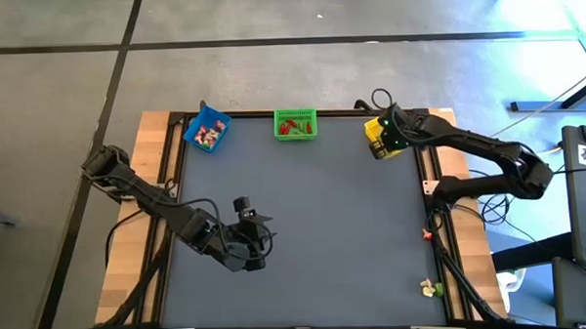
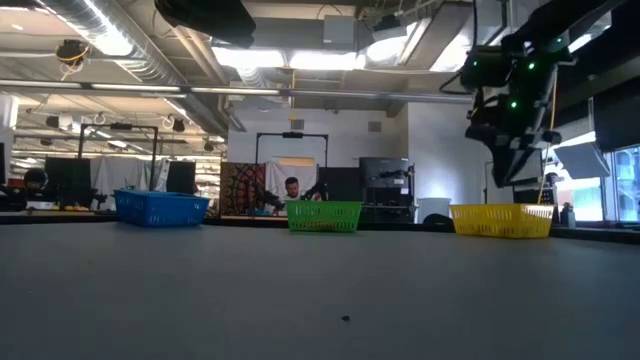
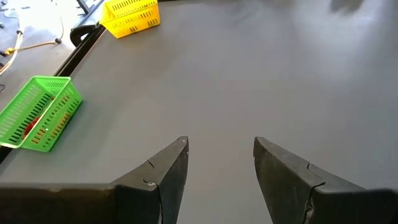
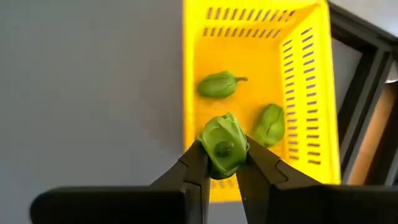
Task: Sort produce into baskets
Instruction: Put the green chili pepper into the yellow bin
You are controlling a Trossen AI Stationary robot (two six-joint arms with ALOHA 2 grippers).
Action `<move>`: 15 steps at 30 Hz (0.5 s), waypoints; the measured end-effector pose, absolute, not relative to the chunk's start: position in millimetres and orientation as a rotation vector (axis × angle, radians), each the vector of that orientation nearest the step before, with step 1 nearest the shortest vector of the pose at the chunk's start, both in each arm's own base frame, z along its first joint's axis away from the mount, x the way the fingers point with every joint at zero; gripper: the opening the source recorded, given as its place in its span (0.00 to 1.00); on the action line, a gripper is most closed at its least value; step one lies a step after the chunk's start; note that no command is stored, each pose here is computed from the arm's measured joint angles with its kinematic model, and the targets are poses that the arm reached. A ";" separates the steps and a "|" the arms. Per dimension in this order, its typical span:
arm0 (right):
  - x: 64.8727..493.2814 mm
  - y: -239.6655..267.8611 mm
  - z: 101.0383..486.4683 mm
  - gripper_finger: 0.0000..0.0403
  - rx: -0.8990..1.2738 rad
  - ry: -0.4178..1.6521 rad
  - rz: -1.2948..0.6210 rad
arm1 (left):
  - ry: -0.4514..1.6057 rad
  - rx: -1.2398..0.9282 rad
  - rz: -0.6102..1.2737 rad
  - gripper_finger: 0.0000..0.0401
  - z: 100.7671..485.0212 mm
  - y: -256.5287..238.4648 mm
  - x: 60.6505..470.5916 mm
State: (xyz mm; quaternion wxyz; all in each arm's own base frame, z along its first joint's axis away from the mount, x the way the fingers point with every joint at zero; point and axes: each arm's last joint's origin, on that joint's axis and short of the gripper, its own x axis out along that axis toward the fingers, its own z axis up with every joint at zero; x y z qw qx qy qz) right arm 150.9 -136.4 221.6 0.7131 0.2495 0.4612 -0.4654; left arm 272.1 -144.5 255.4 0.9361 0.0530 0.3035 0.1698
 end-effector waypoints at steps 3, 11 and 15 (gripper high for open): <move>150.5 -145.7 215.0 0.15 0.556 1.046 -1.060 | 0.621 0.108 0.347 0.44 255.4 -144.4 272.2; 152.0 -158.9 196.9 0.15 0.543 1.148 -1.116 | 0.620 0.100 0.349 0.44 255.4 -144.4 272.2; 154.3 -160.9 189.9 0.15 0.543 1.186 -1.118 | 0.619 0.101 0.349 0.44 255.4 -144.4 272.2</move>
